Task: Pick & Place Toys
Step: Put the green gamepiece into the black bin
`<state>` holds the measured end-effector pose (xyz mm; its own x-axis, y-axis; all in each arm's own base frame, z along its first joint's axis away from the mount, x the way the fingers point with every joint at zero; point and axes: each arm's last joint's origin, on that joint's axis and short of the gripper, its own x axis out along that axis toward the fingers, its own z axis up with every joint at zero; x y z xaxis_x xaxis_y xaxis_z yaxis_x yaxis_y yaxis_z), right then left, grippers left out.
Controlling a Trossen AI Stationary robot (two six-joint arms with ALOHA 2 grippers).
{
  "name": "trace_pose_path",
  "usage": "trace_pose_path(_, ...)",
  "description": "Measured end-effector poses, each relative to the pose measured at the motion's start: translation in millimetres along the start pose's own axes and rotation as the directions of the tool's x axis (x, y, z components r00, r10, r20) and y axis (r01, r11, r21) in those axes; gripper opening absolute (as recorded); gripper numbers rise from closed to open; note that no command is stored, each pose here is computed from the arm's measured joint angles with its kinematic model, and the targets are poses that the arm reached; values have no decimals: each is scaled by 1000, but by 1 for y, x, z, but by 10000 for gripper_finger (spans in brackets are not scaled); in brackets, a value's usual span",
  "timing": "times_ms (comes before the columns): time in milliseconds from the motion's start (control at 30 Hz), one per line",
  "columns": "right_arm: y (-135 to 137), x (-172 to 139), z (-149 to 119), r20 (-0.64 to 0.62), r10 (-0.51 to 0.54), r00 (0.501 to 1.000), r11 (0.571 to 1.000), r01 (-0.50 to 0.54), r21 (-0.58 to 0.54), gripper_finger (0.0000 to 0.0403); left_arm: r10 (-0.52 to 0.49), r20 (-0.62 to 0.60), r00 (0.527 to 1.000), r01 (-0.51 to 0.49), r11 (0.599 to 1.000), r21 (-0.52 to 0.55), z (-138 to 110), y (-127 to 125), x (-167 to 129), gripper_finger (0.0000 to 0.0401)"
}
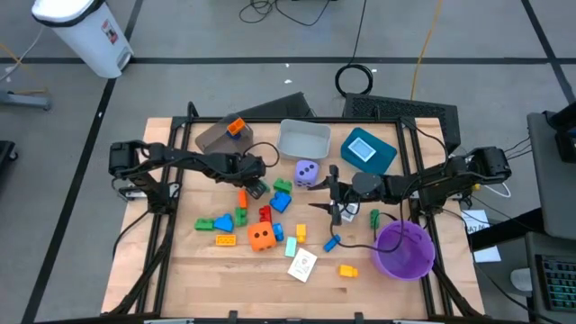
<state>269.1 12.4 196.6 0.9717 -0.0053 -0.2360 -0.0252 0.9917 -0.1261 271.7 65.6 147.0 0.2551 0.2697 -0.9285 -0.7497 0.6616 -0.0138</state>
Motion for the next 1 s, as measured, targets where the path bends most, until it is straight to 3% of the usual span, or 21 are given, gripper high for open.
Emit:
trace_pose_path(233,0,0,0,0,0,1000,1000,0,0,212,3,2,1000,-3,1000,2,0,0,0,210)
trace_pose_path(533,0,0,0,0,0,1000,1000,0,0,212,-1,1,1000,1,1000,24,0,0,0,128)
trace_pose_path(800,0,0,0,0,0,1000,1000,0,0,212,-10,0,1000,10,997,70,0,0,-2,148)
trace_pose_path(1000,0,0,0,0,0,1000,1000,0,0,212,-44,-1,999,44,993,108,5,0,-16,131)
